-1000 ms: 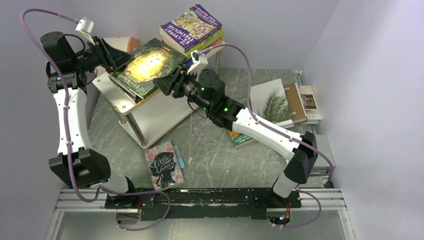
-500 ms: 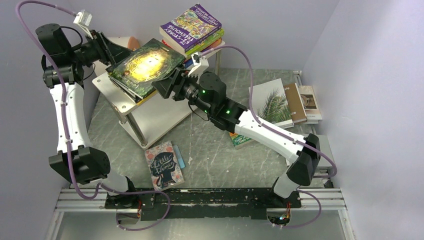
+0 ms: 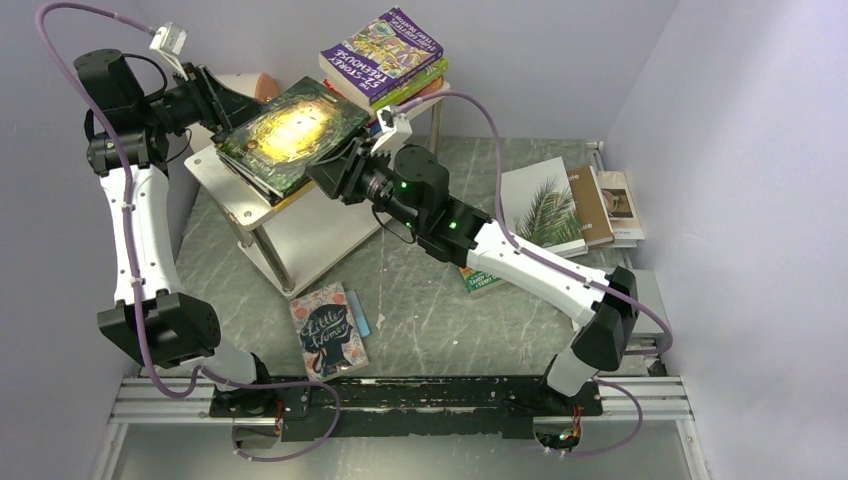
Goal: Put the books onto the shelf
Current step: Adjust the book on the shelf.
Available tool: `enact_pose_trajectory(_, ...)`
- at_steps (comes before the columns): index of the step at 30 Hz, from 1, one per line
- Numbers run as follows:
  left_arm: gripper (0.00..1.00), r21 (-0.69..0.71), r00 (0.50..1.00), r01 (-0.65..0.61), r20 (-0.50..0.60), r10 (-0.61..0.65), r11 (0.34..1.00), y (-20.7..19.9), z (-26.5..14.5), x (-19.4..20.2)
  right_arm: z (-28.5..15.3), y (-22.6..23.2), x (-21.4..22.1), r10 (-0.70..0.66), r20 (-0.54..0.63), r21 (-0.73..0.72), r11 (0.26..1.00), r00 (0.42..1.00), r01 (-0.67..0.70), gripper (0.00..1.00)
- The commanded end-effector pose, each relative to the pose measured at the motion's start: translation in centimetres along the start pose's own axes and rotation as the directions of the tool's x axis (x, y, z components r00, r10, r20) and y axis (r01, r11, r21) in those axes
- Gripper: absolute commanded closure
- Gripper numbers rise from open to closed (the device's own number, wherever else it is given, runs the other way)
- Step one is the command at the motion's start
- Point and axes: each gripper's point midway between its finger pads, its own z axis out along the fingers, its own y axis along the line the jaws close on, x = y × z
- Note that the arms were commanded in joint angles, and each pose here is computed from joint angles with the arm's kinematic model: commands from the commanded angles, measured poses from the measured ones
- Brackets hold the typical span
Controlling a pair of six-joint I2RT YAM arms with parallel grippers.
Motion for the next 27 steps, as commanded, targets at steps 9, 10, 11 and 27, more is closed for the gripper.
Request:
enact_pose_trajectory(9, 0.43, 0.055, 1.000, 0.006, -0.015, -0.005, 0.998, -1.1, -0.2, 0.7, 2.1, 0.5, -1.0, 0.027, 0.056, 0.007, 1.000, 0.998, -0.027, 0.75)
enact_pose_trajectory(10, 0.43, 0.055, 1.000, 0.006, -0.015, -0.005, 0.998, -1.2, -0.2, 0.7, 2.2, 0.5, -1.1, 0.027, 0.061, 0.009, 1.000, 0.998, -0.028, 0.75)
enact_pose_trajectory(11, 0.44, 0.055, 1.000, 0.008, -0.015, -0.008, 0.998, -1.1, -0.2, 0.8, 2.3, 0.4, -1.1, 0.026, 0.062, 0.013, 1.000, 0.998, -0.027, 0.75)
enact_pose_trajectory(27, 0.49, 0.074, 1.000, 0.005, -0.008, -0.005, 0.997, -1.7, -0.3, 0.6, 2.3, 0.1, -2.0, -0.008, 0.063, 0.063, 0.998, 0.998, 0.004, 0.64)
